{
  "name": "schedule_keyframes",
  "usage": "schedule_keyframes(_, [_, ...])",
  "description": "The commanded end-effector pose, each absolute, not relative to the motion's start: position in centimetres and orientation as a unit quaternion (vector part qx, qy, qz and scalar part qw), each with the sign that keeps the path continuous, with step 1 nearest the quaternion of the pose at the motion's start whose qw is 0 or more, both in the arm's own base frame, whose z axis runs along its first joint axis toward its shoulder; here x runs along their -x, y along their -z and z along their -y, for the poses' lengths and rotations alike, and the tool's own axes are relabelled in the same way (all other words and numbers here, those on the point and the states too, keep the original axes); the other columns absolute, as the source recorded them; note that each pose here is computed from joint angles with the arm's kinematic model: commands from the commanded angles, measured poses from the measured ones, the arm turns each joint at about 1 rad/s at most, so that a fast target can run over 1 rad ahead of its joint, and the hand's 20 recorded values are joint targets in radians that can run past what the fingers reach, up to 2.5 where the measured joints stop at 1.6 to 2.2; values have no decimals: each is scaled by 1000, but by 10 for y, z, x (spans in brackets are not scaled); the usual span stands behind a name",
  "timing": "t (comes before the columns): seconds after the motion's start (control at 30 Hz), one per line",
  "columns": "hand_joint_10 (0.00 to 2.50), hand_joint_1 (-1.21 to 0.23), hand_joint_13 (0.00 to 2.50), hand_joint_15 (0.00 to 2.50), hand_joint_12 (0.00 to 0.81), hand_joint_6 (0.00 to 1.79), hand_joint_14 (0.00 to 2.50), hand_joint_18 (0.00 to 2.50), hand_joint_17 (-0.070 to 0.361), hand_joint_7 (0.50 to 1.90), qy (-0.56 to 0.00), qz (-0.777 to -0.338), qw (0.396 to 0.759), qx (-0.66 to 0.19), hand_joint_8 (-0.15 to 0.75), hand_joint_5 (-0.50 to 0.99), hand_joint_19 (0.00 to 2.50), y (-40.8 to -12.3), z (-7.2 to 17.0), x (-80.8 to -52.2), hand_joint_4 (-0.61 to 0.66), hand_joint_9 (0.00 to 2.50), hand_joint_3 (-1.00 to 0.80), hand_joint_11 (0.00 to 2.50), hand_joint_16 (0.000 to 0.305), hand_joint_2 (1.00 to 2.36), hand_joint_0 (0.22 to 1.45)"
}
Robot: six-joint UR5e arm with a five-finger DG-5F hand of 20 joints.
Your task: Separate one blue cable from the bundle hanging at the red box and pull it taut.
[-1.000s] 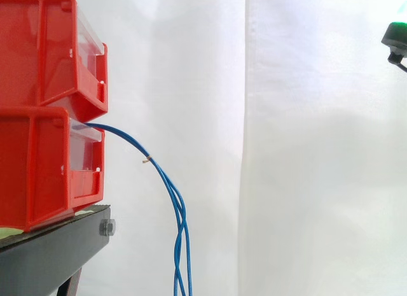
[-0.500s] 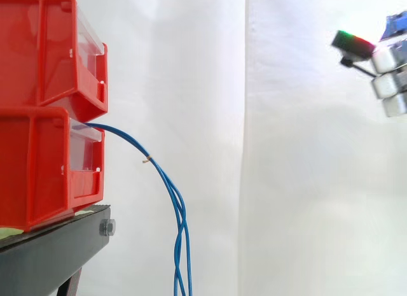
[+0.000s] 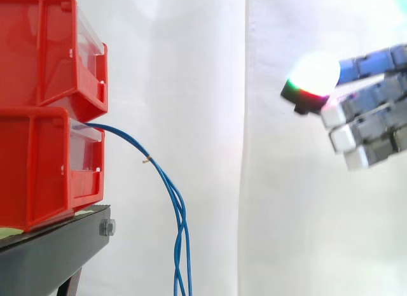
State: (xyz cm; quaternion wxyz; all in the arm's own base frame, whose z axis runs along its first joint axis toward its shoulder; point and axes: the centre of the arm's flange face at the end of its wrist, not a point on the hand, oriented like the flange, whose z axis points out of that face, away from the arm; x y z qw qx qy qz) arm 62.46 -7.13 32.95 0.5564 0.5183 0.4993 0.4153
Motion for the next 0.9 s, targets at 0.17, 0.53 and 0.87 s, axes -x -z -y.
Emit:
schedule_keyframes(0.17, [8, -713, 678, 341, 311, 502, 12, 545, 71, 838, -429, -492, 551, -520, 278, -215, 303, -278, 46, -655, 200, 607, -500, 305, 32, 1000, 505])
schedule_keyframes(0.53, [8, -676, 688, 336, 314, 502, 11, 554, 72, 843, -416, -469, 555, -547, 287, -204, 312, -236, 37, -679, 219, 639, -500, 319, 32, 1000, 502])
schedule_keyframes(0.87, [9, -675, 690, 345, 312, 502, 12, 552, 72, 841, -425, -455, 545, -562, 286, -201, 313, -190, 34, -706, 222, 650, -500, 327, 32, 1000, 506])
